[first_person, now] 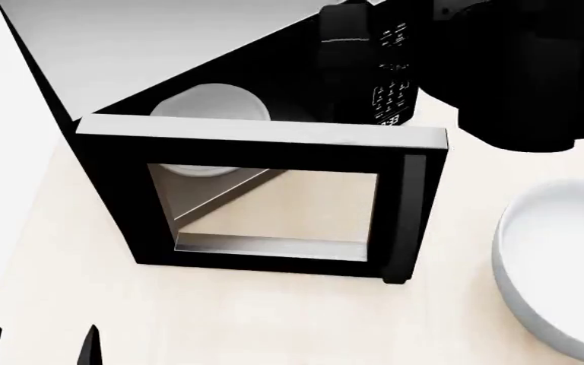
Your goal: Open the microwave.
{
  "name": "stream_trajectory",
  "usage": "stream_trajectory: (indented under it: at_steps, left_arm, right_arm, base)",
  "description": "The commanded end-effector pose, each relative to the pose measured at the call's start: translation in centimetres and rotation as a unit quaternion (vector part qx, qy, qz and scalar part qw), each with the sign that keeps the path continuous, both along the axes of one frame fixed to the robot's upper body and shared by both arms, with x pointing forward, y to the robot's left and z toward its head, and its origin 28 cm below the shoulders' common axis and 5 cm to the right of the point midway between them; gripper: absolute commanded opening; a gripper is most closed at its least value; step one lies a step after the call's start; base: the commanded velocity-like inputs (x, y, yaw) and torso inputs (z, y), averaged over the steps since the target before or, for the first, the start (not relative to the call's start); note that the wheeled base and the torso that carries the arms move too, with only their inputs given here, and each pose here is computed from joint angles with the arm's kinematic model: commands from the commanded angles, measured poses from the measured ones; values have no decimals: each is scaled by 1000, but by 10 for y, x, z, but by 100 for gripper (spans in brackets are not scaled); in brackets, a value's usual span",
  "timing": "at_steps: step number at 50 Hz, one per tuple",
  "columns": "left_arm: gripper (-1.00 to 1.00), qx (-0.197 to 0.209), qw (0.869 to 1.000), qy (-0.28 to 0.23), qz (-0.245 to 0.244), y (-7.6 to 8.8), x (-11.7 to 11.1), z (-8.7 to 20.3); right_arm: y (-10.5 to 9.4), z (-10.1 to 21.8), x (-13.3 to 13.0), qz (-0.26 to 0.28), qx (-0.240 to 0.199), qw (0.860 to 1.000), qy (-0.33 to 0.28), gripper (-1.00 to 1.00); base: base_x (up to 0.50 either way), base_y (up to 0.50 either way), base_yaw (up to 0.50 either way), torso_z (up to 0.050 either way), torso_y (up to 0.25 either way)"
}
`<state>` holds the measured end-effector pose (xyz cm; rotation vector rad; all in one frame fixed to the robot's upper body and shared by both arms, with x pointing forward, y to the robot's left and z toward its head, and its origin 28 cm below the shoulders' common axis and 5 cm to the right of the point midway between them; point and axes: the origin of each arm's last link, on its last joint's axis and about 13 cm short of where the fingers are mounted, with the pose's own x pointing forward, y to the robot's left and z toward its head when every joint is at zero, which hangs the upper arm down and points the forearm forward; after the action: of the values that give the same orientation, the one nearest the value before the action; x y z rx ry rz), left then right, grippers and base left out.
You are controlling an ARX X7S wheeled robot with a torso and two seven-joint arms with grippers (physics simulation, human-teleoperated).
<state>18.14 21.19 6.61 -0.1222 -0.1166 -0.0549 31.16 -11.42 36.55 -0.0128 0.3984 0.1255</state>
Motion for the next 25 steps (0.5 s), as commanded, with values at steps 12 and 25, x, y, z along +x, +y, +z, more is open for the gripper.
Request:
stream_trajectory:
  at_steps: [12,25]
  left_arm:
    - [100,1,1000,0,-1,0,1,-2]
    - [100,1,1000,0,-3,-1,-2,0]
  right_arm:
    - [-2,-22,9,-2,4,999,40,100]
    - [-5,-24,4,3,-10,998,64,100]
  base:
    - [0,0,0,0,0]
    - [0,0,0,0,0]
